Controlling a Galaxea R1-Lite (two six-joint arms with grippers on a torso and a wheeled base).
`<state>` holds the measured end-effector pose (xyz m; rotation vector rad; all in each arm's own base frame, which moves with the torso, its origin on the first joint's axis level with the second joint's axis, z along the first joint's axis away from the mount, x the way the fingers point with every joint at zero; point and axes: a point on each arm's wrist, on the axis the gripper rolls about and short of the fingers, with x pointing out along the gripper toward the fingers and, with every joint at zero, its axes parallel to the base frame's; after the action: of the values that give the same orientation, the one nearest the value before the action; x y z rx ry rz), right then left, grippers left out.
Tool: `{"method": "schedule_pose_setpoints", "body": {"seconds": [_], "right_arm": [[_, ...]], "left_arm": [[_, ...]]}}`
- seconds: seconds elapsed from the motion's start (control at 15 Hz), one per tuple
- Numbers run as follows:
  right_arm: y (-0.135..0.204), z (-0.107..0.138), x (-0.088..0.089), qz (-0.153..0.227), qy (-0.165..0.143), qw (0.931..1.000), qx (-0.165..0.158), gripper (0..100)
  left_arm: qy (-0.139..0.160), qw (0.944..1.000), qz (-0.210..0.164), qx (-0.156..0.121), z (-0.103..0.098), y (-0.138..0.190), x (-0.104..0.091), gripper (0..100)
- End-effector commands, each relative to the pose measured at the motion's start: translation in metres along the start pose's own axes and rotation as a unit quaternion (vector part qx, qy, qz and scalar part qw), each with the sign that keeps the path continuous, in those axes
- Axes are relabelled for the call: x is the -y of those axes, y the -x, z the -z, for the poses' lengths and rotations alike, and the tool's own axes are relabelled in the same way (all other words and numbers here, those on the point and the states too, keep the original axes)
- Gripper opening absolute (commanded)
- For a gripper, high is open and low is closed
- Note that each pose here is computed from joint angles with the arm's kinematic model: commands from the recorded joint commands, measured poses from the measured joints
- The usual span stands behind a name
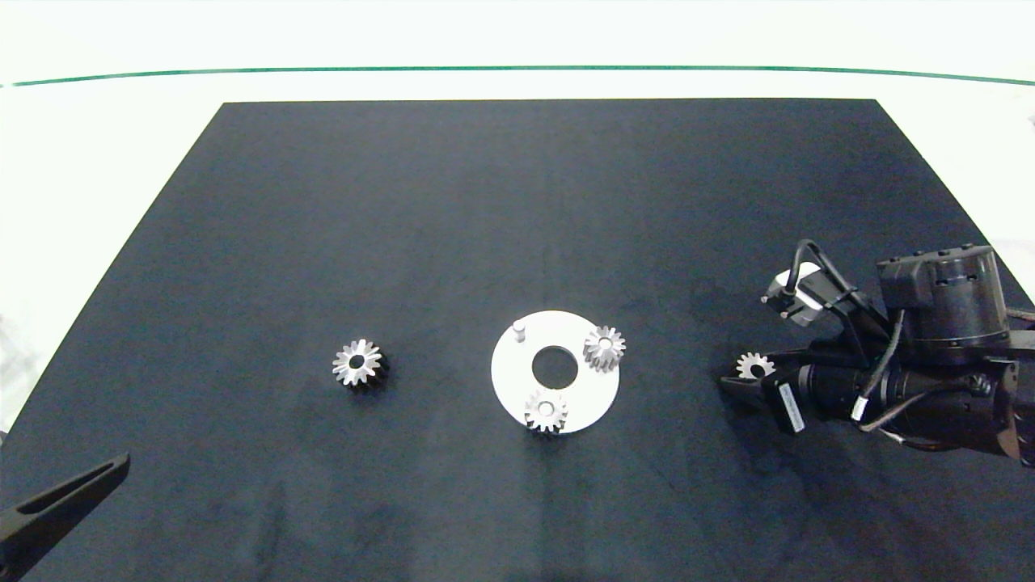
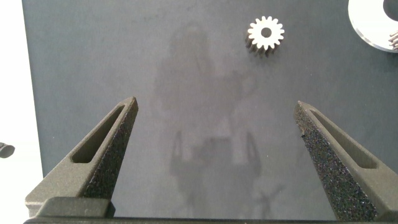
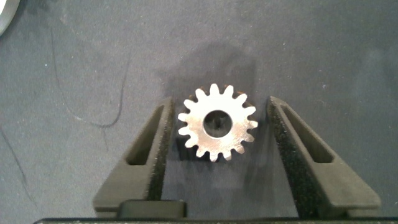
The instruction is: Remove an incorrectly installed larger gear and replace it with the correct smaller gear
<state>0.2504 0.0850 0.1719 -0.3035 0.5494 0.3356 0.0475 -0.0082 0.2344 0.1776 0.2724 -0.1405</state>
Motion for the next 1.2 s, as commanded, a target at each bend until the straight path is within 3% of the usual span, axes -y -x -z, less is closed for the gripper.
{"method": "schedule_pose_setpoints", "body": {"seconds": [0.07,1.2], "right_arm": [[-0.001,0.0,0.0,0.001,-0.001,1.0,-0.001,54],[0.0,0.004,-0.003,-0.003,-0.008,1.0,-0.004,22]], "left_arm": [[0.0,1.0,0.0,-0.001,0.0,0.0,0.0,100],[-0.001,1.0,0.002,-0.008,0.014,0.002,0.002,100]]}}
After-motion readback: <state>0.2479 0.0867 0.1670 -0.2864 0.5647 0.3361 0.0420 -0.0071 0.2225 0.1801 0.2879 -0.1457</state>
